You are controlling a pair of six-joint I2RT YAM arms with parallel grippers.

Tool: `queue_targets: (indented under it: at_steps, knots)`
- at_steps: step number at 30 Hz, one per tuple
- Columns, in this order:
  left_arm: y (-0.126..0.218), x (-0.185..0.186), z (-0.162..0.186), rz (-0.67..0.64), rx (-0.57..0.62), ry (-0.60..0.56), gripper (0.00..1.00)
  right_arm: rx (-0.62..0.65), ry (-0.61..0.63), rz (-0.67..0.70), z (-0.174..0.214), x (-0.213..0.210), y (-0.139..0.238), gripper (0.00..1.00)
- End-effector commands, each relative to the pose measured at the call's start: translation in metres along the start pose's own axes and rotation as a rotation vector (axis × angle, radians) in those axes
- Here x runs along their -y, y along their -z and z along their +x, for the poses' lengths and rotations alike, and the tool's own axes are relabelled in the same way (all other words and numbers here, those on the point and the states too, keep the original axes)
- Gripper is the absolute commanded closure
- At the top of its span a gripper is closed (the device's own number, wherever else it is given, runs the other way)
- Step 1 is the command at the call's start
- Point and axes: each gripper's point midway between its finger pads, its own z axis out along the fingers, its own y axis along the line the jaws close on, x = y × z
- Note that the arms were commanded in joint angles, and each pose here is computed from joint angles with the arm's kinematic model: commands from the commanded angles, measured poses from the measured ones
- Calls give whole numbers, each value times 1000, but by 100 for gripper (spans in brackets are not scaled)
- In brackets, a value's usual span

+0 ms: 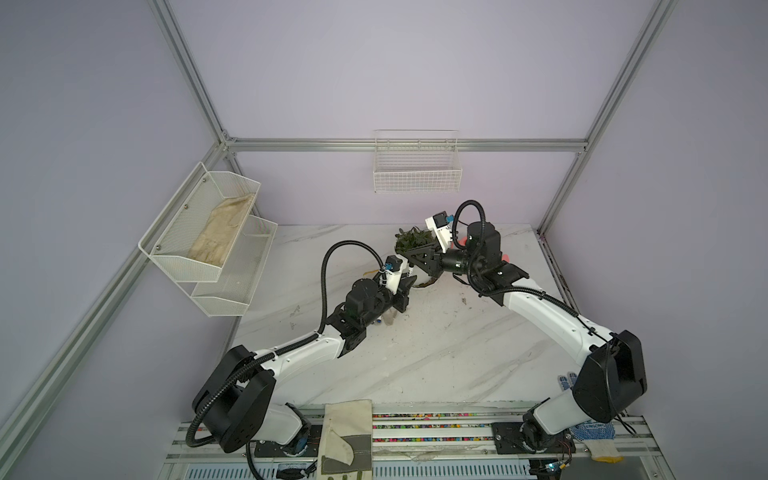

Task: Insert the pens into the pen caps
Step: 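Press the black cap down onto the marker tip while left holds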

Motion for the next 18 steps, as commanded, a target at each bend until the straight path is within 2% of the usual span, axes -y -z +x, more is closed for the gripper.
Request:
queue_targets:
  at_steps: [1,5,7,9,11,14,16,18]
  knots:
    - [30,10,-102,86,346,19,100,-170,-193,-45,61,21,-5,100]
    - [43,7,-127,188,424,81,100,-316,-383,-127,105,33,-7,100]
    - [45,-1,-133,183,444,94,100,-414,-401,-103,131,41,-6,100]
    - [43,-9,-136,162,451,93,100,-487,-399,-53,148,48,-5,100]
    - [40,-18,-137,127,456,95,100,-558,-339,65,165,61,-5,100]
    - [31,-30,-137,67,458,113,100,-635,-251,163,180,65,-6,100]
    - [26,-34,-133,44,447,108,100,-651,-214,185,183,62,-7,100]
    - [23,-37,-130,7,441,99,100,-644,-228,159,183,58,-8,100]
